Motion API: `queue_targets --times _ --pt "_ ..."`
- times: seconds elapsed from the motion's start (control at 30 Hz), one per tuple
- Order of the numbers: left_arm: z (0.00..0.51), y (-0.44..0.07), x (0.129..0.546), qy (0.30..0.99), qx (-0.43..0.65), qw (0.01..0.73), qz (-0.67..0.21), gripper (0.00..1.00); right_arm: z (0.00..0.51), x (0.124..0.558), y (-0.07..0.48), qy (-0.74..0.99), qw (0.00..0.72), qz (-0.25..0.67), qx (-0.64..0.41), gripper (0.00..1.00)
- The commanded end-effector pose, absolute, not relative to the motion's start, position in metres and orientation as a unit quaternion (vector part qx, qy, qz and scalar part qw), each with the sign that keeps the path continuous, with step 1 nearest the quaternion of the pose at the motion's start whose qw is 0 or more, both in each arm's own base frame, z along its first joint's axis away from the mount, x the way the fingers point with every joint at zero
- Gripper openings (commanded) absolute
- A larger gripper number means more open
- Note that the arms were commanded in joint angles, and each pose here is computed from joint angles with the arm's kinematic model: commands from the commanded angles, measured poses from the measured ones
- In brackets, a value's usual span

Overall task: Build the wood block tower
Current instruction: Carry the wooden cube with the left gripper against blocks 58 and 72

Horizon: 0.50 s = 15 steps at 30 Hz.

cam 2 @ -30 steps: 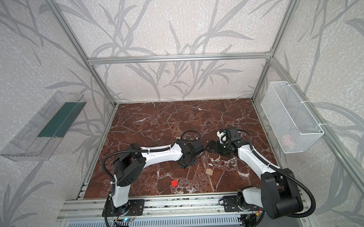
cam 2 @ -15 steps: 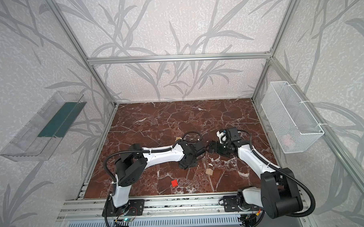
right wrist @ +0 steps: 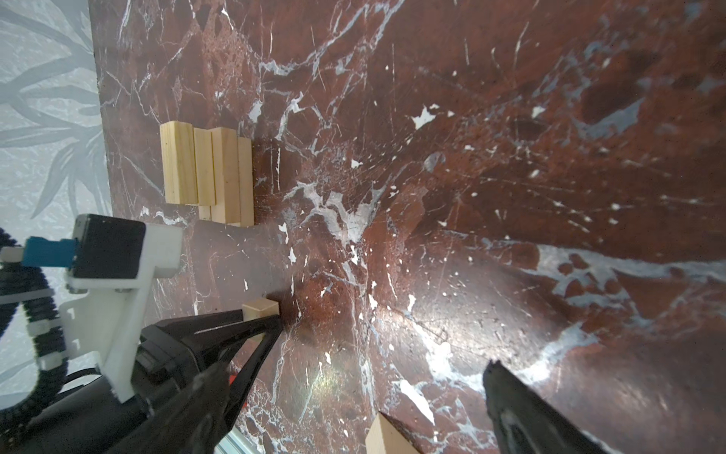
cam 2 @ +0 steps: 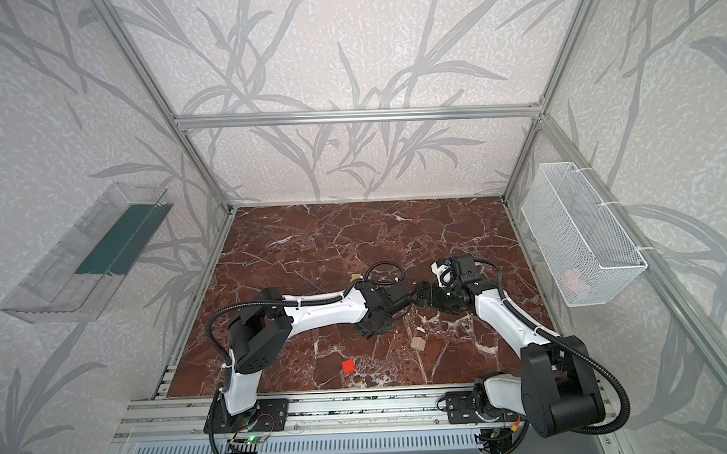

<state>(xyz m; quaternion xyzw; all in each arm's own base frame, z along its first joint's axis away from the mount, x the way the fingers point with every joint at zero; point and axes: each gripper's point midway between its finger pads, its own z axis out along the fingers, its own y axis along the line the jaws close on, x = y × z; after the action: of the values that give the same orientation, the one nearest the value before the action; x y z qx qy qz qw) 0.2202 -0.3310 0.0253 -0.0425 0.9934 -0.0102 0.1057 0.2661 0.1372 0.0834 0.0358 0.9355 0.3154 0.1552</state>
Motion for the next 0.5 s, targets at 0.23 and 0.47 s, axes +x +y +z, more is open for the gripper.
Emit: queue_targets --times 0.23,0.47 --pt "0.094 -0.298 0.221 0.989 0.028 0.147 -0.003 0.23 0.107 0.257 0.158 0.935 0.153 0.32 -0.022 0.99" --pt "0.129 -0.283 0.238 0.988 0.046 0.147 -0.023 0.22 0.11 0.25 0.176 0.937 0.151 0.312 -0.048 0.99"
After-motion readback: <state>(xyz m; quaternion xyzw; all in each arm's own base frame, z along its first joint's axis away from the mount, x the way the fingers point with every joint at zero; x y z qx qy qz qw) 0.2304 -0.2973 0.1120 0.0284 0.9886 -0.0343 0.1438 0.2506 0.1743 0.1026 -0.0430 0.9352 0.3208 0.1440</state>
